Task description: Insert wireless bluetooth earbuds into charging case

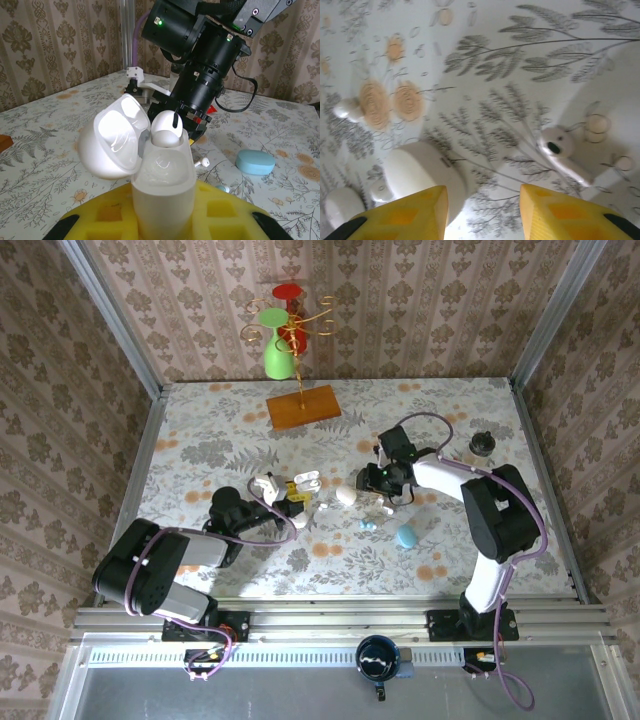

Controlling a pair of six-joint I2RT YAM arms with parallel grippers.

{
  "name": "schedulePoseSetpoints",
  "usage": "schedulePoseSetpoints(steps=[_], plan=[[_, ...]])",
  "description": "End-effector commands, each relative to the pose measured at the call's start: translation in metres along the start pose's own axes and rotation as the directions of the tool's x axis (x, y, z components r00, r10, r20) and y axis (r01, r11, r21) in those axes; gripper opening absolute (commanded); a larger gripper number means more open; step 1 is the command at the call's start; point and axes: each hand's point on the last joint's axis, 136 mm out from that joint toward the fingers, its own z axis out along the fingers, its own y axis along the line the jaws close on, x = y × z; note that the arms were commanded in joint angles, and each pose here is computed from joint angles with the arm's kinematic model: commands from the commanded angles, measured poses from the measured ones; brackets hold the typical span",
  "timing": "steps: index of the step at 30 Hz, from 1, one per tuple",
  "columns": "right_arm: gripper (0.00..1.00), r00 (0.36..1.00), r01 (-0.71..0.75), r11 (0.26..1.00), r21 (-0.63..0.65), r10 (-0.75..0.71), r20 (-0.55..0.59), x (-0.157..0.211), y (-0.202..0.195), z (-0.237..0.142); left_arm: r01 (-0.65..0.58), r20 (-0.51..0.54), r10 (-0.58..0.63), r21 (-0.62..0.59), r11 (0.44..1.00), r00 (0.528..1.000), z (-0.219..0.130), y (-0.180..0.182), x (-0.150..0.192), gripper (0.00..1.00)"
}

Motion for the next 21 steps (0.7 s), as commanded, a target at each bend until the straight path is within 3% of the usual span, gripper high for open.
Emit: schedulePoseSetpoints(steps=[1, 5, 8, 21], plan=[[0.44, 0.999, 0.048, 0.998, 0.029, -0.048, -0.009, 0.0, 0.004, -0.015, -0.037, 0.031, 0.036, 0.012, 0.999, 0.999, -0.002, -0.003, -0.008, 0.0], [0.45, 0.997, 0.026, 0.98, 0.199, -0.039, 0.064, -0.006, -0.025, -0.032, -0.037, 0.031, 0.037, 0.008, 0.999, 0.999, -0.002, -0.002, -0.008, 0.0], [0.45, 0.999, 0.016, 0.964, 0.265, -0.027, 0.037, 0.004, -0.042, -0.03, -0.037, 0.031, 0.036, 0.009, 0.999, 0.999, -0.002, -0.002, -0.008, 0.0], [0.46, 0.993, 0.081, 0.979, 0.185, -0.064, -0.1, 0.024, -0.026, 0.004, -0.035, 0.032, 0.034, 0.016, 0.999, 0.999, -0.001, -0.003, -0.009, 0.0]])
